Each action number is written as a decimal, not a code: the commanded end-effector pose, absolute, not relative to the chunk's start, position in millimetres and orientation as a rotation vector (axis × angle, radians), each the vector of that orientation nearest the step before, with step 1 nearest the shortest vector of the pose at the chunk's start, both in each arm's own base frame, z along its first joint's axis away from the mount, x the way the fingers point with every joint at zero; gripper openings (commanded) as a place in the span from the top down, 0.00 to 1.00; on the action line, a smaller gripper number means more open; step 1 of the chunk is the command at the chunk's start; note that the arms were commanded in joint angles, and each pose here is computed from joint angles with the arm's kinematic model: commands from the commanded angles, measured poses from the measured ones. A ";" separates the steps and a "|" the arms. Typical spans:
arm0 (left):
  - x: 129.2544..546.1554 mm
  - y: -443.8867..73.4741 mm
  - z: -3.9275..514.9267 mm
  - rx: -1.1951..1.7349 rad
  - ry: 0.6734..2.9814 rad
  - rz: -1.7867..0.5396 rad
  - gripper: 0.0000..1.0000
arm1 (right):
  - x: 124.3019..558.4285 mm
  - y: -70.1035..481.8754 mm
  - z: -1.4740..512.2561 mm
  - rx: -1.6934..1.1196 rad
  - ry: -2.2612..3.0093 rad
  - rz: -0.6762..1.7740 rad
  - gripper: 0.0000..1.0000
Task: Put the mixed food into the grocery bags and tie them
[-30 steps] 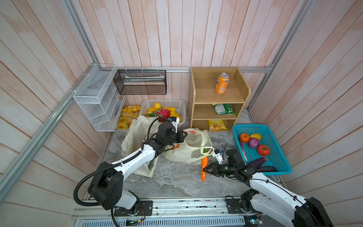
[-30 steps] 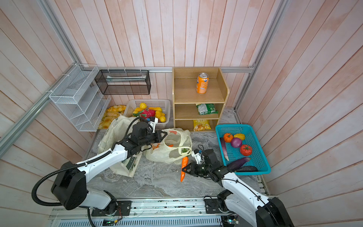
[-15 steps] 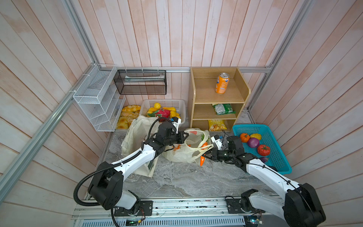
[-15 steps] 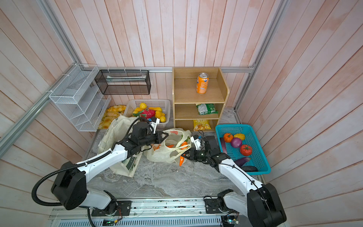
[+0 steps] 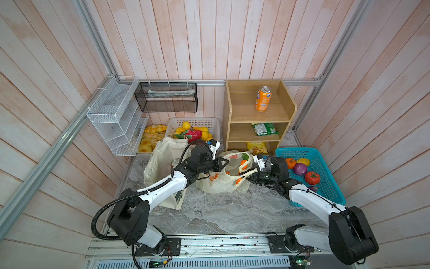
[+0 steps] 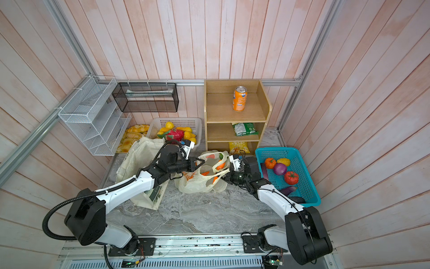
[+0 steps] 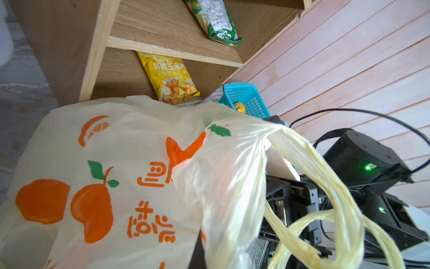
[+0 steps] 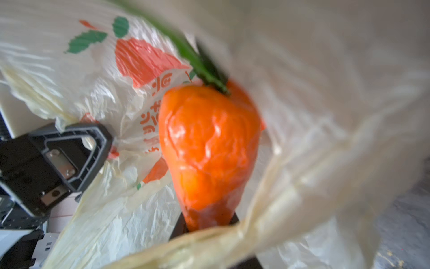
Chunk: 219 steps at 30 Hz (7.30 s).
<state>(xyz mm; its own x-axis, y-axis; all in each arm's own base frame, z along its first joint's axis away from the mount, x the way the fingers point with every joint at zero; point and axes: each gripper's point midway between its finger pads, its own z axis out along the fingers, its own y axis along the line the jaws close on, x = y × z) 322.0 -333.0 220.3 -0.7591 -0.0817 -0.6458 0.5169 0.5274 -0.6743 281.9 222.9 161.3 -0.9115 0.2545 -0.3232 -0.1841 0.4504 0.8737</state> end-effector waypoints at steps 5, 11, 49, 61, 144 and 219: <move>318.2 -363.7 248.5 0.380 2.036 -1.365 1.00 | 295.5 244.2 167.2 0.040 2.261 1.460 0.61; 336.2 -348.5 245.6 0.253 2.048 -1.320 1.00 | 285.3 240.2 158.1 0.001 2.334 1.387 0.22; 364.6 -313.2 230.6 0.260 2.087 -1.283 1.00 | 220.7 175.1 310.0 -0.153 2.153 1.060 0.42; 363.4 -316.1 234.8 0.287 2.074 -1.307 1.00 | 252.4 187.7 291.1 -0.180 2.179 1.035 0.39; 327.1 -359.2 321.4 0.436 1.670 -1.183 1.00 | 292.6 147.4 349.9 0.074 2.014 0.916 0.44; 306.7 -348.7 331.1 0.469 1.740 -1.247 1.00 | 364.6 105.6 293.3 -0.081 2.103 0.450 1.00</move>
<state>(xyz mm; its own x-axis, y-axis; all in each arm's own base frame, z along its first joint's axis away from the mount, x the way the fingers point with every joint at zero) 297.5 -358.4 326.5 -0.4988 -0.1655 -0.8508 0.7753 0.3536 -0.5233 374.1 102.4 268.1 -0.5656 0.0844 -0.8203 -0.2212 0.9428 0.2494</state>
